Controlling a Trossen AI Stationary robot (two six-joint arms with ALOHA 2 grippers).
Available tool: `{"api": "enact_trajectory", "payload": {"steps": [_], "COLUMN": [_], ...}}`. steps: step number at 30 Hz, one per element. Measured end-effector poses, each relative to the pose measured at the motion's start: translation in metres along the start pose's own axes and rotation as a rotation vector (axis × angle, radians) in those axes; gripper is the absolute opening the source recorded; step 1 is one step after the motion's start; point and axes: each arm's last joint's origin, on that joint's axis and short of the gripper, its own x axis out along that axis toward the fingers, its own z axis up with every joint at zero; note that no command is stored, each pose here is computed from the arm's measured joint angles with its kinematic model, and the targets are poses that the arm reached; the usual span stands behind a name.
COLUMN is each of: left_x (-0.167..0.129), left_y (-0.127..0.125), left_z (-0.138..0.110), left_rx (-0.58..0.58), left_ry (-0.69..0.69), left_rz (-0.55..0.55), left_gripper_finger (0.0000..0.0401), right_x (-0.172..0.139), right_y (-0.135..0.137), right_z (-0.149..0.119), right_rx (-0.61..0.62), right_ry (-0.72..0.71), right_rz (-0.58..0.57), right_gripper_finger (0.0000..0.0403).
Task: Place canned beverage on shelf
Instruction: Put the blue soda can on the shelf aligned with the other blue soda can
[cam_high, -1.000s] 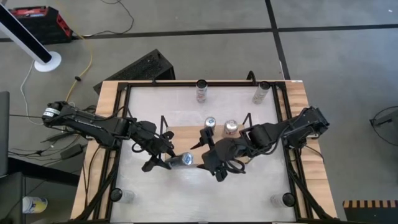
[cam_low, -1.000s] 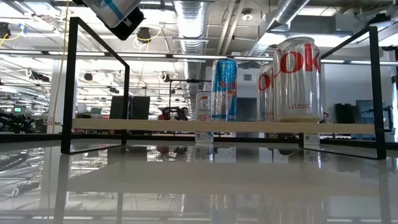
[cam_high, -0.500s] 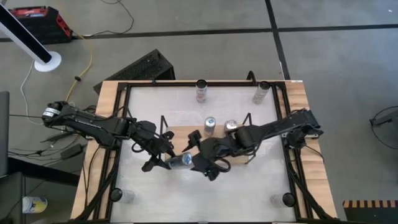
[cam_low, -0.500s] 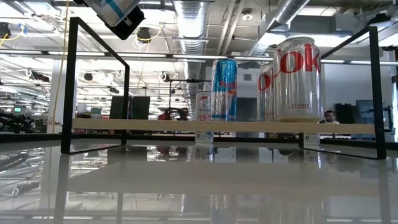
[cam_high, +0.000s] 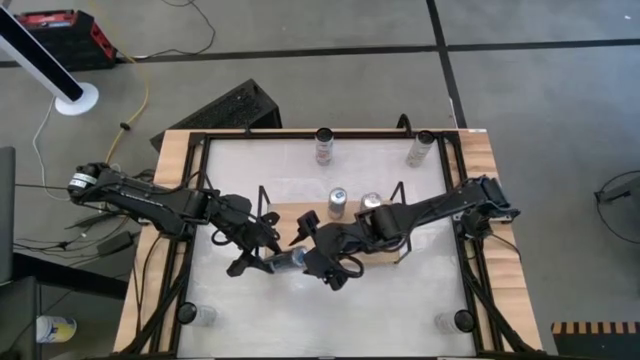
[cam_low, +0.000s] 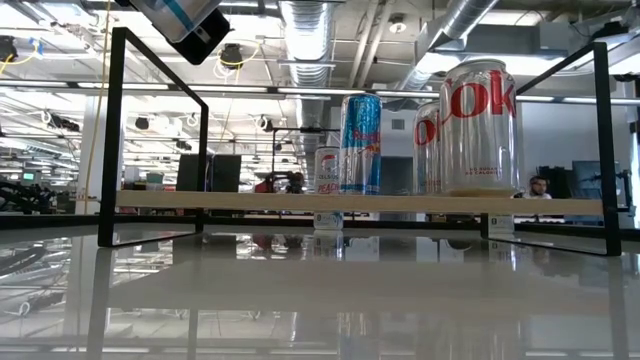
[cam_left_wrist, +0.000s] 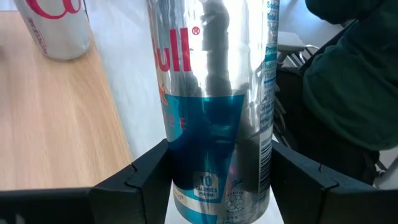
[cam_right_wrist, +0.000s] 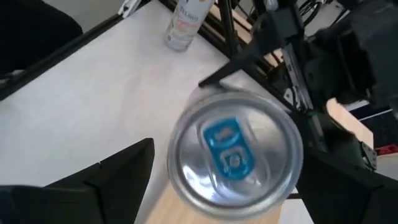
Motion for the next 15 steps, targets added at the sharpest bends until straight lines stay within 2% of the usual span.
{"api": "enact_trajectory", "payload": {"steps": [7, 15], "left_x": [0.0000, -0.0001], "left_y": [0.0006, 0.0009], "left_z": [0.0003, 0.0008], "left_rx": [-0.001, -0.007], "left_ry": [-0.005, -0.013], "left_rz": [0.020, 0.039], "left_gripper_finger": [0.0206, 0.0207], "right_x": [-0.0014, -0.0015], "right_y": [0.0010, 0.0004], "right_z": [0.0021, 0.0017], "right_rx": [0.023, 0.024], "right_ry": [-0.009, 0.011], "right_rz": [-0.009, -0.050], "right_gripper_finger": [0.0359, 0.0261]}}
